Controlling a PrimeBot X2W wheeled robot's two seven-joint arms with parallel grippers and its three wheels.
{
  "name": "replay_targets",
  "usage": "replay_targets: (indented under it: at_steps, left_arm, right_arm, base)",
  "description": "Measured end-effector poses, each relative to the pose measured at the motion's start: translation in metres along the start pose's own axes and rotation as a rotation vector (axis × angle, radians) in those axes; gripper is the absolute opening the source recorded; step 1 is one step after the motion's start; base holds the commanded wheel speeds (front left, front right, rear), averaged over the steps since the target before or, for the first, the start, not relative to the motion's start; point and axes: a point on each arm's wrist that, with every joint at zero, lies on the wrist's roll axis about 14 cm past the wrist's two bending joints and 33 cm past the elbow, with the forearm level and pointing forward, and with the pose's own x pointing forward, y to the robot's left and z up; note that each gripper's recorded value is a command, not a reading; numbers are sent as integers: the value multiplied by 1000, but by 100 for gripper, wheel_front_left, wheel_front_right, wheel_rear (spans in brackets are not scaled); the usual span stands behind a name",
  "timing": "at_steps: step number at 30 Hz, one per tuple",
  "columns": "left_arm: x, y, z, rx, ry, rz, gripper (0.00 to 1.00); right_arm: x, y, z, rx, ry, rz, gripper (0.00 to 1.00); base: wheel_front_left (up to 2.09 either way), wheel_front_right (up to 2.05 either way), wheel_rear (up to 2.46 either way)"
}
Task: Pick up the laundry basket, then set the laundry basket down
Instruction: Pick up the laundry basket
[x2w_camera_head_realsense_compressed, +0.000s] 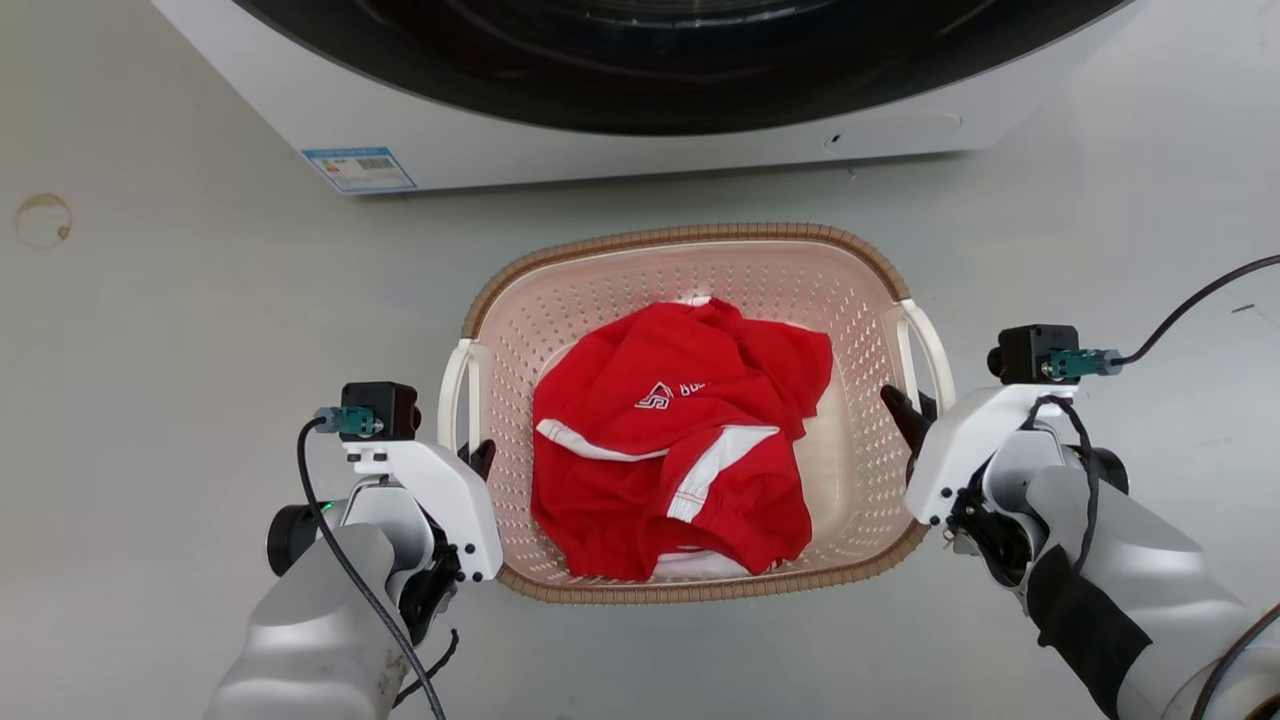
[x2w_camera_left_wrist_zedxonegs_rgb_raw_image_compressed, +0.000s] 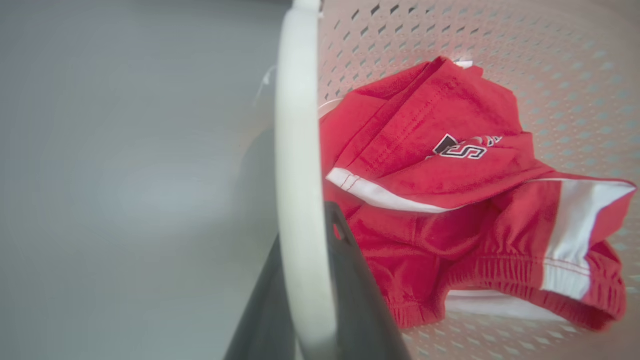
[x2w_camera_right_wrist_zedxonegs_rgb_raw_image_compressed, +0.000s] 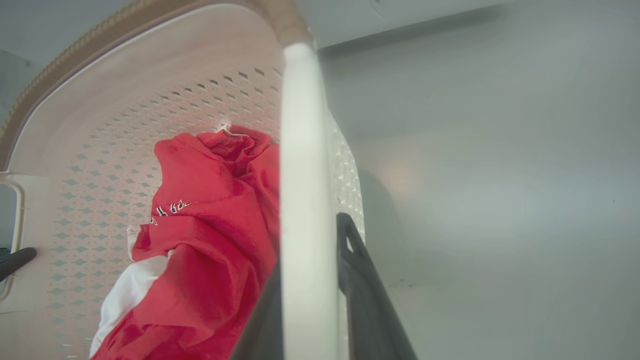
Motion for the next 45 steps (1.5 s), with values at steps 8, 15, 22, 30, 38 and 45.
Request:
replay_targets:
  at_steps: [8,15,22,30,38,45]
  left_arm:
    - [-29,-7,4,21,-1,-1,0]
    - [-57,-10,-6,20,-9,6,0]
    - [-84,-12,-25,-4,12,12,0]
    - [-112,-13,-44,-1,15,11,0]
    - [-124,-22,-45,30,6,-9,0]
    - [-123,-22,-48,31,20,-11,0]
  right_arm:
    - [-25,22,-3,-22,1,17,0]
    - [-46,38,-18,-48,16,31,0]
    - [-65,52,-40,-77,57,36,0]
    - [-87,69,-62,-92,52,53,0]
    - [-100,72,-67,-111,22,49,0]
    - [-99,69,-68,-109,31,42,0]
  base:
    - [0,0,0]
    - [0,0,0]
    - [0,0,0]
    - [0,0,0]
    - [0,0,0]
    - [0,0,0]
